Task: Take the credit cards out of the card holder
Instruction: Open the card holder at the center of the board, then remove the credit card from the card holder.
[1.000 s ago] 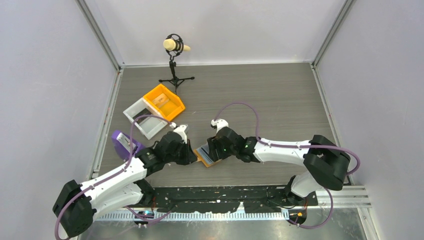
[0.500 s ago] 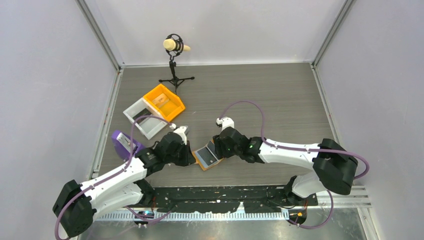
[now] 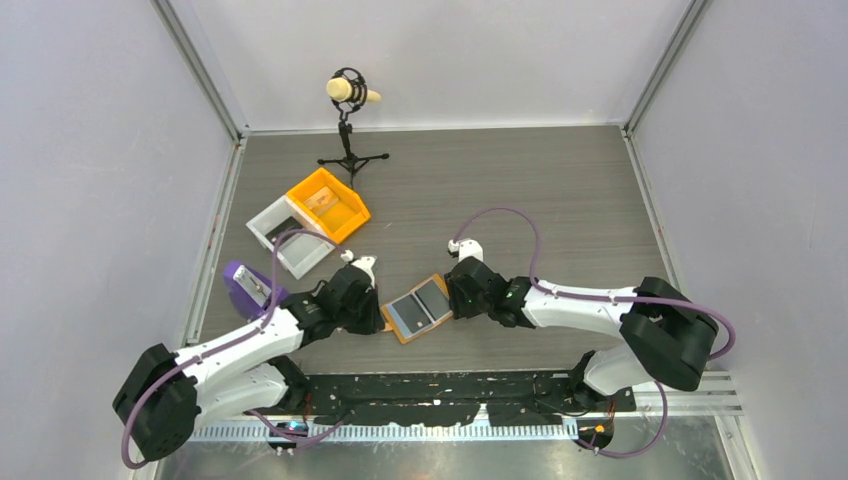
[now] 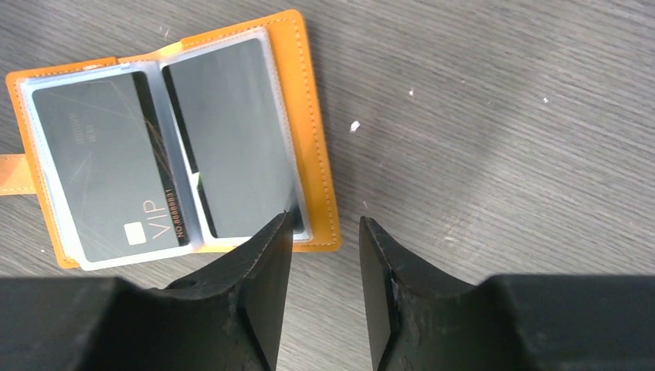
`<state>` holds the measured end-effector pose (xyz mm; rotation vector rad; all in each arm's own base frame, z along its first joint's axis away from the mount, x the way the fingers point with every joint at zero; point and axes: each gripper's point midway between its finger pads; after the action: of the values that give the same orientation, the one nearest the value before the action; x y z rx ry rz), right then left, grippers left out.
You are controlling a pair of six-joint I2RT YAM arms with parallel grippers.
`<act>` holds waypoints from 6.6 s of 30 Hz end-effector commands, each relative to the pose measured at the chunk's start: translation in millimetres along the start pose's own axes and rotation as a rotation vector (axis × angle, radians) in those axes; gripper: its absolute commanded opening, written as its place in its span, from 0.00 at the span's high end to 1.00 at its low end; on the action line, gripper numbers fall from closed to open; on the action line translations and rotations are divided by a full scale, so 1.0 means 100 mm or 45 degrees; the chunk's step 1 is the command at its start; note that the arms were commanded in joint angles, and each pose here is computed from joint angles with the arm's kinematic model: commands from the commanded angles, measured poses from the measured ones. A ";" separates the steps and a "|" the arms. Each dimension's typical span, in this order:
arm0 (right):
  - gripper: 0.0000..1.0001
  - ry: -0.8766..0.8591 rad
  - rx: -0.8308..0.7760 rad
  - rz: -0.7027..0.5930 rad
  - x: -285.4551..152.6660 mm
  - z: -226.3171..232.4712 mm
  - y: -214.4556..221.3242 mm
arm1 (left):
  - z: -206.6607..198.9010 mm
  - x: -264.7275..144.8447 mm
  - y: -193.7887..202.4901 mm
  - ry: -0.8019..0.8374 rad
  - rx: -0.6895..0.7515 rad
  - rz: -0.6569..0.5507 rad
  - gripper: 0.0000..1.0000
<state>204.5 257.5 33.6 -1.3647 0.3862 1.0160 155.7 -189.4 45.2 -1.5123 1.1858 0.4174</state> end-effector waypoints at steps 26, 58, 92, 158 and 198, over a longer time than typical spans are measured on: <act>0.59 -0.282 0.093 -0.038 -0.01 0.37 -0.23 | -0.53 -0.13 -0.73 0.144 -0.110 -0.127 0.62; 0.74 -0.732 0.198 -0.053 -0.51 1.11 -0.63 | -0.40 0.27 -0.64 0.054 -0.146 -0.079 0.63; 0.77 -0.494 0.281 0.022 0.17 0.52 -0.32 | -0.49 0.45 -0.70 0.135 -0.209 -0.149 0.64; 0.79 -0.444 0.452 0.134 0.27 0.22 0.23 | -0.37 0.49 -0.30 -0.134 -0.432 -0.099 0.47; 0.80 -0.449 0.563 0.136 0.24 0.18 0.35 | -0.64 0.42 -0.50 0.151 -0.557 -0.386 1.00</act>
<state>193.6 292.5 22.8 -0.7223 0.2961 1.1561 179.6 -262.0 36.3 -1.9876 1.0069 0.5500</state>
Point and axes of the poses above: each gripper's point midway between its finger pads, its own x axis out along the fingers, its own z axis along the line the jaws close on, y = z × x, and after that the axes turned 6 degrees about x, right-handed
